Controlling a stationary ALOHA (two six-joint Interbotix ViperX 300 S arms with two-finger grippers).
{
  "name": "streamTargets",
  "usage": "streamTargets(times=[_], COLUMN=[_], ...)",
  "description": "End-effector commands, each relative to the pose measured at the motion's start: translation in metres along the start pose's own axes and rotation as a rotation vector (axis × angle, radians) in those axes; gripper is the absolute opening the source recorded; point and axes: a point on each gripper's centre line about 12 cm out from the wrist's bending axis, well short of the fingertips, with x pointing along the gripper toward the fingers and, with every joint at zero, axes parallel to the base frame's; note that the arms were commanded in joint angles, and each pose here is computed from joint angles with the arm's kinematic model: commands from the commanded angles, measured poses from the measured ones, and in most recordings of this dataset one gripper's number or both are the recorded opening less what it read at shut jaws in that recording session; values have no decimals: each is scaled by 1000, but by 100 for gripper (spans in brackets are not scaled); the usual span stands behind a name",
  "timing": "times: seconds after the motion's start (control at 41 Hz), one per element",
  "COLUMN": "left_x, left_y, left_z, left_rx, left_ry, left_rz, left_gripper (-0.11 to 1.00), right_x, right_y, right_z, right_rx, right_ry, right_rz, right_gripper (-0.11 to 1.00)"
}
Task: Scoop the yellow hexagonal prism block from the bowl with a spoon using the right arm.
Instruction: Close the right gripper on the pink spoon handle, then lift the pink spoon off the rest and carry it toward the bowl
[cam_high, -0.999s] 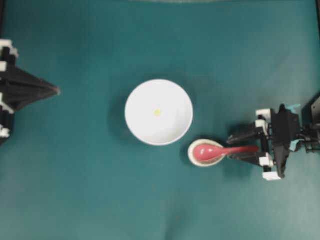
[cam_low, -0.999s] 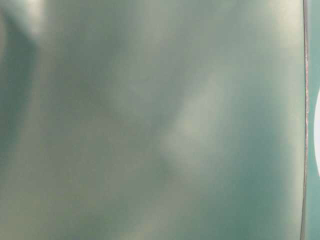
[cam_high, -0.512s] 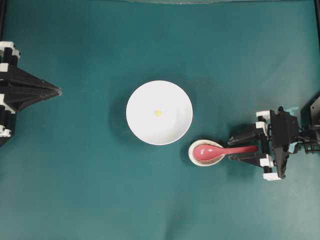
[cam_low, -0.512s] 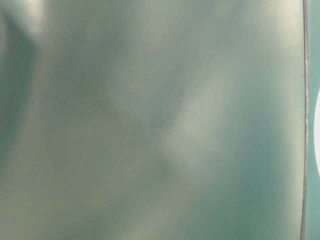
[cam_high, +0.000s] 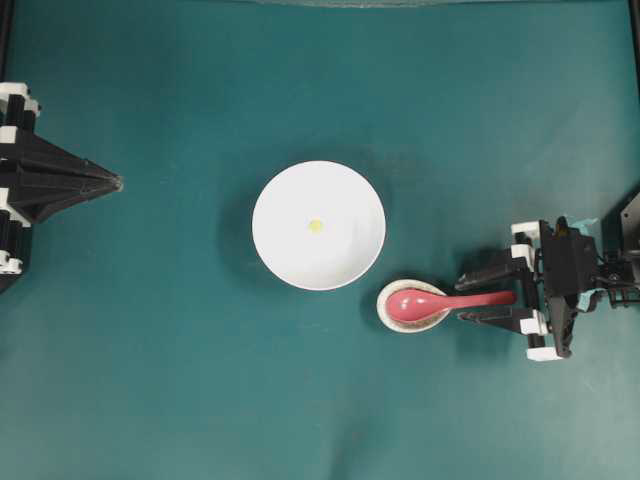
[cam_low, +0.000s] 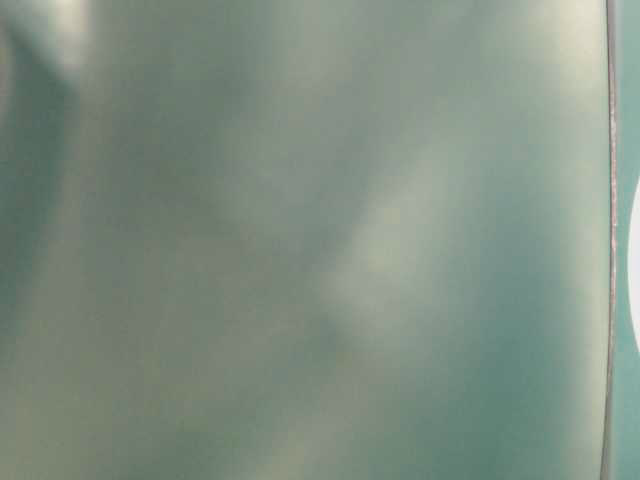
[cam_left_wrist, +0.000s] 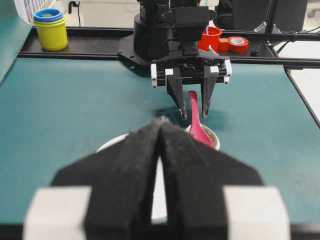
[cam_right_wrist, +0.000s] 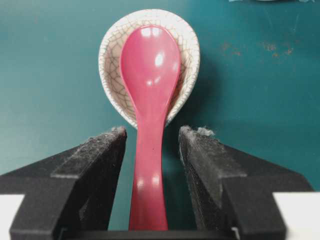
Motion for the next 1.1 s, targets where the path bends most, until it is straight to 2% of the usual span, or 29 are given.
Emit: streamTargets(times=[0.0,0.268,0.365,0.512,0.877,1.072], left_x=[3,3,3,3,3,3], left_y=[0,0,0,0,0,0], left_z=[8,7,7,7,7,7], left_rx=[2,2,2,3,2,0], left_ry=[-17,-15,-15,-15,-15,-15], left_rz=[0,1,0,1,1,0], left_gripper=[-1,-1,-1,-1,-1,-1], right_x=[1,1,1,2,3,-4], right_y=[3,3,3,3,10,13], right_z=[4,4,4,5,21,38], right_rx=[0,0,0,1,33,67], right_ry=[-21,-23,-21,-21,-48,-84], right_rz=[11,11,11,11,35,55], right_gripper=[53,51,42,23,23,23])
